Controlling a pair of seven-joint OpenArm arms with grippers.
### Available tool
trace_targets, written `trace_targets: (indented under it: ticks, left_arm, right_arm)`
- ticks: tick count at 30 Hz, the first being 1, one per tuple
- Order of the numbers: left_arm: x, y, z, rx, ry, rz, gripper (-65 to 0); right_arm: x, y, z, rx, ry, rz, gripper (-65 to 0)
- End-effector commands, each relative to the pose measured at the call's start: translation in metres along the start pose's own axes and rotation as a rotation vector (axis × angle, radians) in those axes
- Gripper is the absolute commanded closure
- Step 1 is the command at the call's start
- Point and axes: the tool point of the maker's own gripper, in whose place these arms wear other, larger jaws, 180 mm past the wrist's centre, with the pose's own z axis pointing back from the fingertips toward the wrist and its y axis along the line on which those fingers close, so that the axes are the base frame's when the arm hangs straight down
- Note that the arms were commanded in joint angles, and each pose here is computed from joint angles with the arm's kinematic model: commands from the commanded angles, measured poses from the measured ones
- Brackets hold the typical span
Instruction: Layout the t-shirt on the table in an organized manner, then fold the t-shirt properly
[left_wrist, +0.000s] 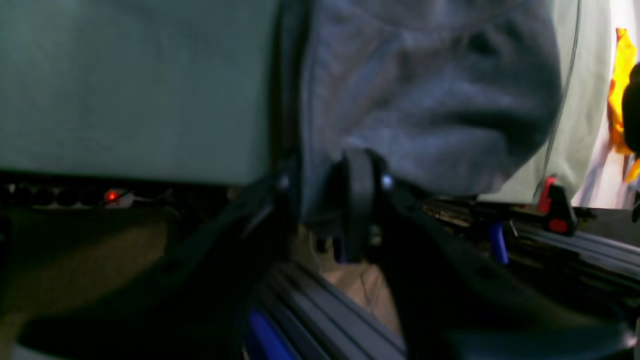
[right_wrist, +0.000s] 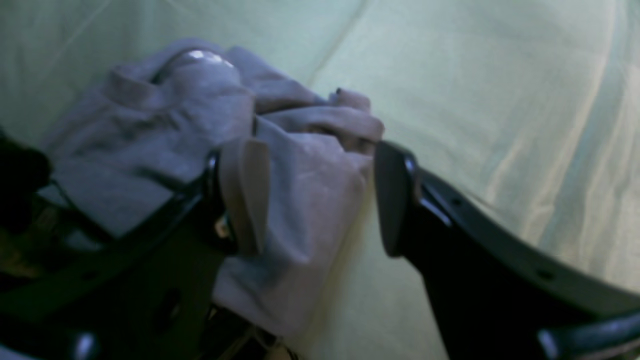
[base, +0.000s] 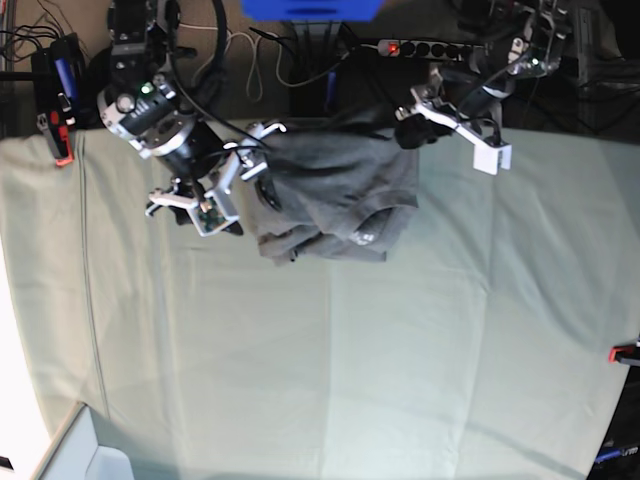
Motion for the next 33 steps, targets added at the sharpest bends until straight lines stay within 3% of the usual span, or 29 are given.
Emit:
trace_targets:
  ticks: [1,7,12,15,19,24,30,33]
  left_arm:
    - [0.007,-0.006,0.003,-0.023,-0.024,0.004,-19.4]
    - [0.018,-0.032,0.019,-0.082,-0.061,-0.036,-35.8]
    - [0.061,-0.038,0.022,-0.090,-0.183,-0.044,-45.5]
    - [0.090,-0.032,0.009,-0.075,-0.242,-0.024,-45.8]
    - [0.105,-0.015,-0.019,-0.046,-0.231,0.005,-45.8]
    - [0.100,-0.009,-0.058,-0.032,-0.164,0.035,-45.8]
    - [0.086,-0.024,-0.078,-0.059,-0.102,0.004,-45.6]
    - [0.086,-0.027,-0.079,-0.067,-0.098,-0.003,-39.6]
  right_arm:
    - [0.014,-0.001,0.000,0.002,-0.053,0.001,-33.7]
    - [-0.002,0.001,-0.005,0.017,-0.014,-0.022,-33.7]
    - [-0.002,0.001,-0.006,0.017,-0.012,-0.023,-33.7]
    - [-0.002,0.001,-0.006,0.017,-0.012,-0.023,-33.7]
    - [-0.003,-0.001,-0.005,0.011,-0.011,-0.024,-33.7]
    - [-0.003,-0.001,-0.005,0.010,-0.011,-0.025,-33.7]
    - [-0.004,-0.003,-0.004,0.009,-0.006,-0.017,-33.7]
    - [-0.006,-0.003,-0.004,0.013,-0.001,-0.005,-33.6]
